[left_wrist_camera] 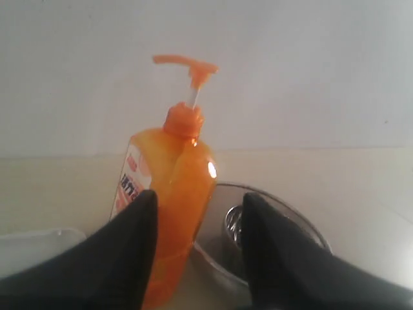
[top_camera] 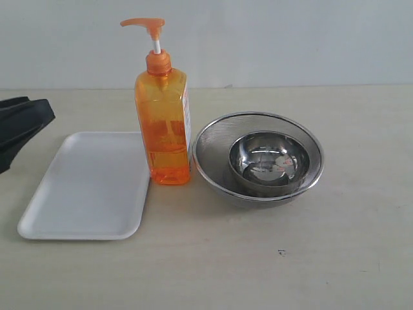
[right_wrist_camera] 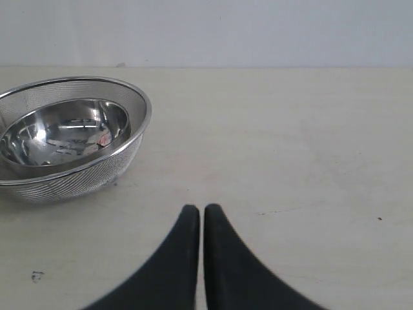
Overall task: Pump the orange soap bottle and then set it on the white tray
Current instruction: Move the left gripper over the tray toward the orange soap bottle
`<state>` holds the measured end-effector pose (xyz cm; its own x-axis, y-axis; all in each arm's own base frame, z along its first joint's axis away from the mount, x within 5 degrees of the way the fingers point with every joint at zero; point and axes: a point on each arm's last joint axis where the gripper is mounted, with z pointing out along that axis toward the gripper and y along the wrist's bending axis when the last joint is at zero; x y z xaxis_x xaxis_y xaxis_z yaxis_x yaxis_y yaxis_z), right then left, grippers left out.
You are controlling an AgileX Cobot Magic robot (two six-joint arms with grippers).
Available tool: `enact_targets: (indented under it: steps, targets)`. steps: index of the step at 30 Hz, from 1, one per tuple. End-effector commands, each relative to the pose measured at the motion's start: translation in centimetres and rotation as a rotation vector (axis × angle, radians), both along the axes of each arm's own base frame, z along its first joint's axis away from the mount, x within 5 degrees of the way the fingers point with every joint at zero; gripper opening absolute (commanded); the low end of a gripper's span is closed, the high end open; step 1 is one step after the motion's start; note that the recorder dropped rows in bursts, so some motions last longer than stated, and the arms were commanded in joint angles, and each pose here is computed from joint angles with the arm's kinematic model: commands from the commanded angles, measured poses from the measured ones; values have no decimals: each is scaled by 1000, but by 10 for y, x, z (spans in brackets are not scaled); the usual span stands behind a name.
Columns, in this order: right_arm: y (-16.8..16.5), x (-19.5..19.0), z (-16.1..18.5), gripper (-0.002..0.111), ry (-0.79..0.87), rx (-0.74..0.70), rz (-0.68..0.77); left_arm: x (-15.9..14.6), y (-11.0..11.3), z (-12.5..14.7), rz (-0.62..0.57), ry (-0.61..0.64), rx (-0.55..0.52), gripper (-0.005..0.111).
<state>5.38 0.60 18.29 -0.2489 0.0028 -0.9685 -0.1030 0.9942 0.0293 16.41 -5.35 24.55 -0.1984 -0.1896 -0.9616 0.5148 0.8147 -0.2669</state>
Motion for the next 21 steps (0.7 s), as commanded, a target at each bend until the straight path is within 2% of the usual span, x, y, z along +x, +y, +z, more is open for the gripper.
enact_targets:
  steps: [1,3,4,7,9,11,15,21]
  targets:
    - [0,0,1,0,-15,-1,-2,9,0,-10,3,36,49,24]
    - [0,0,1,0,-15,-1,-2,12,0,-13,1,40,76,15]
    - [0,0,1,0,-15,-1,-2,12,0,-14,-3,35,83,15]
    - [0,0,1,0,-15,-1,-2,11,-2,-14,-29,32,88,25]
    - [0,0,1,0,-15,-1,-2,10,-5,-13,-67,31,89,39]
    - [0,0,1,0,-15,-1,-2,8,-8,-13,-99,26,85,48]
    - [0,0,1,0,-15,-1,-2,7,-9,-13,-122,-14,138,48]
    - [0,0,1,0,-15,-1,-2,6,-11,-9,-140,-22,81,48]
